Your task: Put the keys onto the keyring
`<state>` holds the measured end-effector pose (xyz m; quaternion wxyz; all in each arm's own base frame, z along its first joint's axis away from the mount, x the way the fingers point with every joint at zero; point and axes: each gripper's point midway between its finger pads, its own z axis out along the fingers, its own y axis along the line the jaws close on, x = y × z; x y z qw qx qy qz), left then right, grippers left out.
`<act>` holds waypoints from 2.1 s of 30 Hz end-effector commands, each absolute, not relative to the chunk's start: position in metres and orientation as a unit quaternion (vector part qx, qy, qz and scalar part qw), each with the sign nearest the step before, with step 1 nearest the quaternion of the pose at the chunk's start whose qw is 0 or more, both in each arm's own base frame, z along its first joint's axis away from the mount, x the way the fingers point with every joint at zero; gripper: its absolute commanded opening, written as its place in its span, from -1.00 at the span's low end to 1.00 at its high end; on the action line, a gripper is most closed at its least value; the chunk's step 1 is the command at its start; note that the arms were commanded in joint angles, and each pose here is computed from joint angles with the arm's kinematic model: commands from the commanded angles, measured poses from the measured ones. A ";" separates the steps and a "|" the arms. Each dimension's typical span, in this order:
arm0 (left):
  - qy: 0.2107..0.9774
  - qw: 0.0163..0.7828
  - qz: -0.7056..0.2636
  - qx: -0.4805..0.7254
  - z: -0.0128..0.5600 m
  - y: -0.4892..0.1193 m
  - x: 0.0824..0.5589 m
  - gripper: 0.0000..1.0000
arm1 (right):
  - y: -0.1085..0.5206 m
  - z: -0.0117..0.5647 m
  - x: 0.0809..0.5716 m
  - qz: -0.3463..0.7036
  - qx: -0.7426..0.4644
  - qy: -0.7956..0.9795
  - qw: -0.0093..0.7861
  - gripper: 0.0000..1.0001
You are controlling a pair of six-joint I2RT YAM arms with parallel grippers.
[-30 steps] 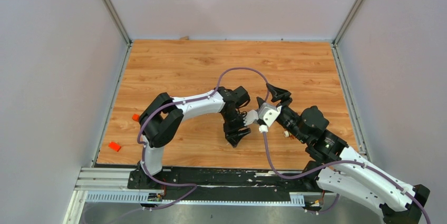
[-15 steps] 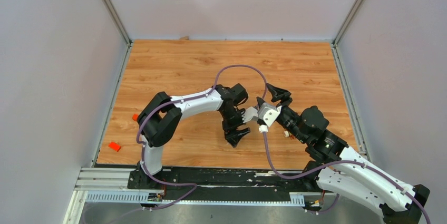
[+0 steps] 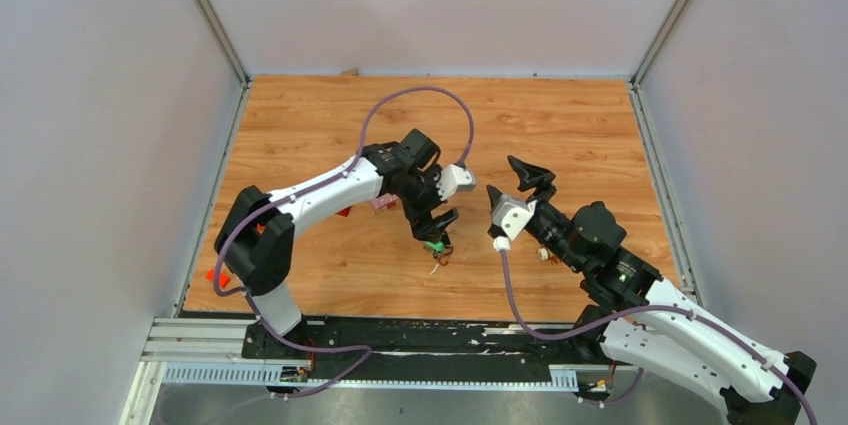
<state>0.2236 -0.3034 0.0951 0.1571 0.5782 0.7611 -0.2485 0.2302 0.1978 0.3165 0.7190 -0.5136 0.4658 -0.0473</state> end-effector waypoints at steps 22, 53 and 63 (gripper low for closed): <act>0.769 0.555 -0.179 0.263 0.234 -0.141 0.350 1.00 | 0.144 0.324 0.317 -0.012 -0.263 0.693 0.672 1.00; 0.709 0.689 -0.080 0.127 0.280 -0.048 0.322 1.00 | 0.091 0.311 0.331 0.018 -0.118 0.732 0.670 1.00; 0.720 0.678 -0.076 0.125 0.274 -0.046 0.321 1.00 | 0.092 0.301 0.334 0.007 -0.131 0.736 0.664 1.00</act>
